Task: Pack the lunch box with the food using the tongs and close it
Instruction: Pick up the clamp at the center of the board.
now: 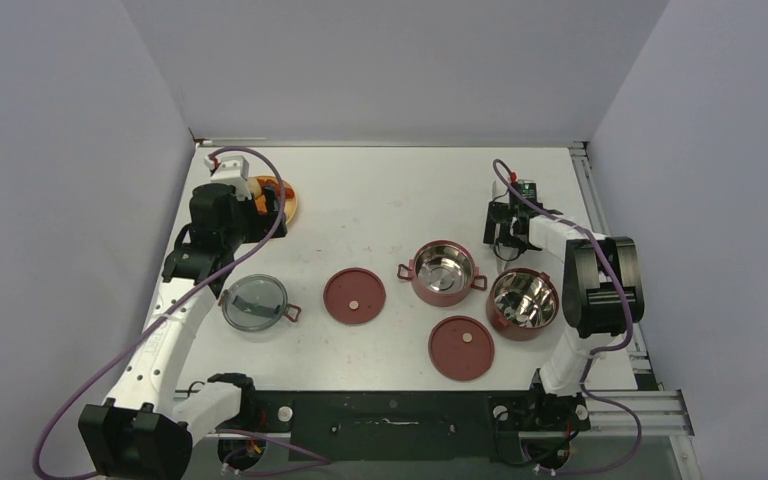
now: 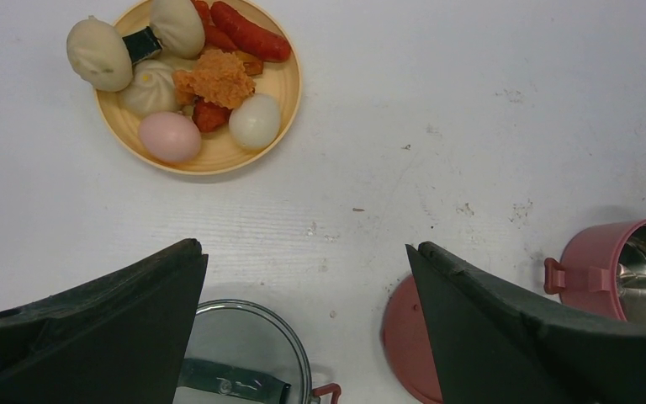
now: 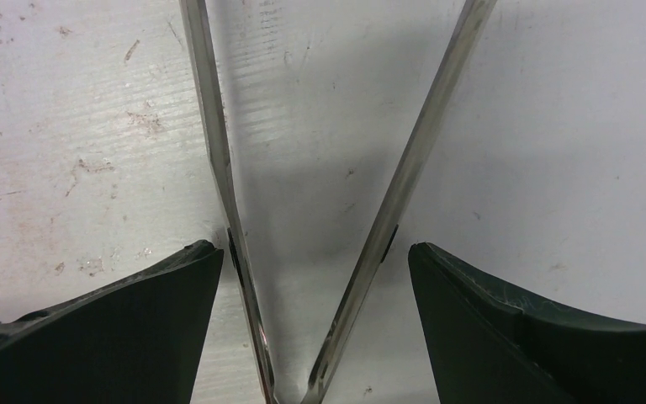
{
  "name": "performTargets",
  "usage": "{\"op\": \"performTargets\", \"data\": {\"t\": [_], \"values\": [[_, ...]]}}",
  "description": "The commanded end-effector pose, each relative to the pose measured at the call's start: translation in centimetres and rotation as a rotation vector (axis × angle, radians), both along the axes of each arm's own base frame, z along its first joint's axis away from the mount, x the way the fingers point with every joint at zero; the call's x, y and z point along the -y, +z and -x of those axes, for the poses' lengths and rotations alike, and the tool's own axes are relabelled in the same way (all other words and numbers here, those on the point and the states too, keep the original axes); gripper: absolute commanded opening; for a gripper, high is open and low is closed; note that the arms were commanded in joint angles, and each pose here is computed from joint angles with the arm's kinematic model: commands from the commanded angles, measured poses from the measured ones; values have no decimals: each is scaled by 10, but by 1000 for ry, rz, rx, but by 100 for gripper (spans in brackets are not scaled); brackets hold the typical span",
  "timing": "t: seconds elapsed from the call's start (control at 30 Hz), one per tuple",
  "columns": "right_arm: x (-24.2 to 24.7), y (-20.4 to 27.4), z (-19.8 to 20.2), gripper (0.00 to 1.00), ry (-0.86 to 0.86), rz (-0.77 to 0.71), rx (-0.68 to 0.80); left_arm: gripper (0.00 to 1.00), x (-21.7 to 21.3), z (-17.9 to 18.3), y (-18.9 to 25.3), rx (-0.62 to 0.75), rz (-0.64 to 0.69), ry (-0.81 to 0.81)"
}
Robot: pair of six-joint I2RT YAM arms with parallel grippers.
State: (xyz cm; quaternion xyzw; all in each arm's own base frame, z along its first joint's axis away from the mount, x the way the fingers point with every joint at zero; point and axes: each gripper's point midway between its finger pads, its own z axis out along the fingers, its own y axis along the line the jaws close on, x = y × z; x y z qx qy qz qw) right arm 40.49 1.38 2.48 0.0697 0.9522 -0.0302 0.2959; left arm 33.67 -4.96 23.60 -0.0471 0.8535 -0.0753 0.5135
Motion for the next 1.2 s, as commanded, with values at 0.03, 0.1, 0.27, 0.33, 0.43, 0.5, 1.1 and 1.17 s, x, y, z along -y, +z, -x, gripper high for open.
{"op": "performTargets", "data": {"t": [0.03,0.1,0.27,0.33,0.43,0.5,1.1,1.17], "values": [[7,8,-22,84,-31,21,59,96,6,-3,7,21,18,-24],[8,6,-23,84,-34,21,55,96,7,-3,7,20,18,-25],[12,5,-22,78,-56,39,58,96,6,-3,7,21,18,-24],[13,9,-22,72,-57,39,67,96,7,-3,7,19,18,-26],[10,18,-23,60,-51,27,94,96,7,-3,7,20,18,-26],[10,27,-24,55,-48,21,117,96,7,-3,6,16,18,-27],[0,118,-20,52,-1,-36,268,96,7,-4,3,7,19,-27],[-1,123,-19,52,3,-37,276,96,7,-4,5,10,20,-28]]}}
